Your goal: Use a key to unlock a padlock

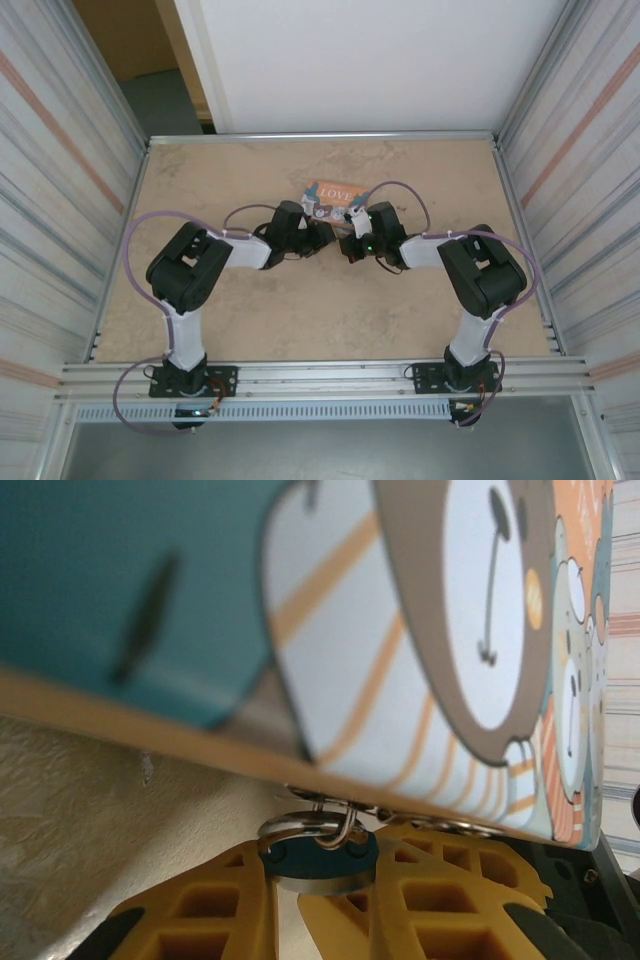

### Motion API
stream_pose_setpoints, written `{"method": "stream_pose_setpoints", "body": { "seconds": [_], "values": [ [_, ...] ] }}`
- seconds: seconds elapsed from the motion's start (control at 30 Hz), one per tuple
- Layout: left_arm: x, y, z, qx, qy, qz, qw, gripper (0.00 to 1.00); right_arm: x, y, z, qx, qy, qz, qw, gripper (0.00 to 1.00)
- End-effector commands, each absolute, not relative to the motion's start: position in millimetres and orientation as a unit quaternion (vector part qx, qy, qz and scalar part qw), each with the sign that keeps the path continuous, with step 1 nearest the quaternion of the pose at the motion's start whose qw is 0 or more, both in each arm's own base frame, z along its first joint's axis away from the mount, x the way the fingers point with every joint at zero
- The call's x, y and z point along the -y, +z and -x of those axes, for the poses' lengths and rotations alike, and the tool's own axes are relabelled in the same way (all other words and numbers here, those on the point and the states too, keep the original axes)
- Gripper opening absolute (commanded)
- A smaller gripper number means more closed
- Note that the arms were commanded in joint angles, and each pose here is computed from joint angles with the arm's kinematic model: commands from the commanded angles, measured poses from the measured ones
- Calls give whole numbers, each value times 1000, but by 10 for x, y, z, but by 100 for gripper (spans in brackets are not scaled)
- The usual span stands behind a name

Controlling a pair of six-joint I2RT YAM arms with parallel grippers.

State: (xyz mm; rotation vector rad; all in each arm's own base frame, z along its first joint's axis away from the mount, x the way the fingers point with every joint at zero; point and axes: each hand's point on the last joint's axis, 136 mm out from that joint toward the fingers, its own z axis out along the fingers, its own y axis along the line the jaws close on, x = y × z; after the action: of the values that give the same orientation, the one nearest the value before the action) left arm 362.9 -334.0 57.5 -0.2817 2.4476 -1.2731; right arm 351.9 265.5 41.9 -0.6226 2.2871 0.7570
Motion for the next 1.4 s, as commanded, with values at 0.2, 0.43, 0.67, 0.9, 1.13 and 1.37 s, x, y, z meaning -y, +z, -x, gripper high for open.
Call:
{"method": "stream_pose_setpoints", "body": {
  "seconds": [0.2, 0.43, 0.67, 0.9, 1.13, 1.37],
  "values": [
    [3383, 682, -3414, -859, -480, 72, 162, 33, -2751, 498, -3549, -850, 313, 254, 340, 0],
    [3099, 858, -3403, -859, -468, 81, 192, 40, -2739, 464, -3534, -854, 315, 250, 329, 0],
    [2671, 986, -3371, -857, -450, 104, 230, 43, -2776, 545, -3490, -854, 336, 239, 319, 0],
    [2309, 1071, -3328, -836, -465, 141, 256, 44, -2818, 613, -3460, -857, 364, 210, 297, 0],
    [2164, 1057, -3269, -816, -487, 172, 259, 46, -2854, 697, -3438, -863, 393, 174, 267, 0],
    [2203, 1039, -3253, -805, -509, 178, 249, 45, -2870, 728, -3408, -870, 404, 148, 239, 0]
  ]
}}
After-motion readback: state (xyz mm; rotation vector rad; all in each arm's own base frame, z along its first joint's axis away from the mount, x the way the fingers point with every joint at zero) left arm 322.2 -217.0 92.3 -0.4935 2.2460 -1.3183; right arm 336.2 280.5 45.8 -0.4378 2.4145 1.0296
